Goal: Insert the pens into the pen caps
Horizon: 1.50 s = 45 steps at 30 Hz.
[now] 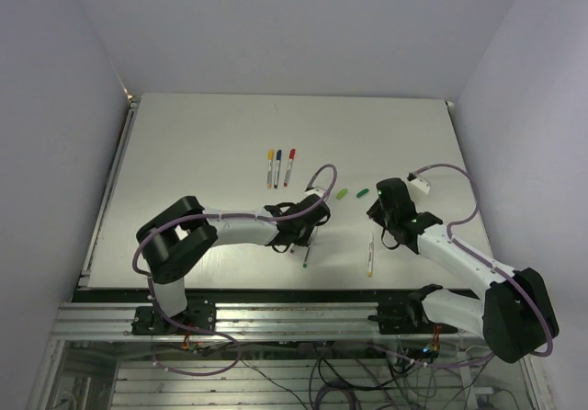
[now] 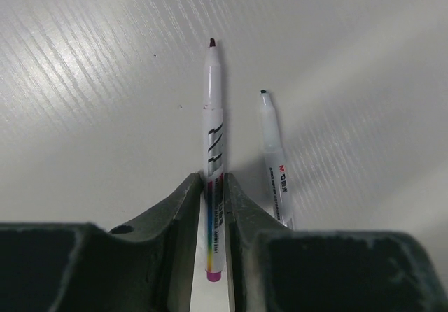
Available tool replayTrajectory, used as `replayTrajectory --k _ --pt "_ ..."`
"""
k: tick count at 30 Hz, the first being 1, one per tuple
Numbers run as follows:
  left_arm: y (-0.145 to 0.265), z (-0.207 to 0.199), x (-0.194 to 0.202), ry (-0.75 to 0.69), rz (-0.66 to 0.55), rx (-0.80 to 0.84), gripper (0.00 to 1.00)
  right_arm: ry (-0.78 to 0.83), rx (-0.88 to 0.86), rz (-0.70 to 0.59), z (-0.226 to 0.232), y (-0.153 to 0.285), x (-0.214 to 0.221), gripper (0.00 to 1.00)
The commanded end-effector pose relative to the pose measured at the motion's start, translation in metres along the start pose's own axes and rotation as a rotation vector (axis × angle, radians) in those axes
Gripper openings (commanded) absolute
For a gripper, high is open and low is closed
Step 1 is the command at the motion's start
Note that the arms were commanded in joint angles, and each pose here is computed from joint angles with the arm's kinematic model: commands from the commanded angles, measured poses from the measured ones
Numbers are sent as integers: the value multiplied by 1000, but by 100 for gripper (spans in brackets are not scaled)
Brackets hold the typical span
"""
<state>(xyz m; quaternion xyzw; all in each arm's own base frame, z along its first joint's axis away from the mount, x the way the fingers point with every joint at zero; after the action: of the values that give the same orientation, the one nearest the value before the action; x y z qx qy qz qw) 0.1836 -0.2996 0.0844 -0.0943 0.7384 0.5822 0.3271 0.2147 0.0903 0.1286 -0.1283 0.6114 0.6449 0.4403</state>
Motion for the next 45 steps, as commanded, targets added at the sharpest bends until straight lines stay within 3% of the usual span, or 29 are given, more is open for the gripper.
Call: replayTrajectory --k 1,7,12,45 --pt "-11 21 49 -78 232 -95 28 -41 4 -29 7 0 -11 40" --pt "-16 23 58 -94 279 -92 7 -45 38 -6 4 -2 -7 37" --pt "-17 23 62 -97 292 -75 7 -34 91 26 0 -7 0 35" --pt "55 30 17 -30 73 -39 7 79 274 108 14 -49 -2 36"
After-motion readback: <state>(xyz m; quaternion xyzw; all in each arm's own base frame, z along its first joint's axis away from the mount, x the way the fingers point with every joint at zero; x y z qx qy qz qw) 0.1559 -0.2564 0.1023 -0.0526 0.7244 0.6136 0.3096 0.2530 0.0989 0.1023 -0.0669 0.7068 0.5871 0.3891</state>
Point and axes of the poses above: each gripper's point midway between its finger pads, its own y axis back along the fingers, its own z axis along the line the jaws close on, x = y × z, the point moved 9 cm from there along y, back along the fingers, and after that the axes turned 9 degrees about y, right-handed, at the moved point
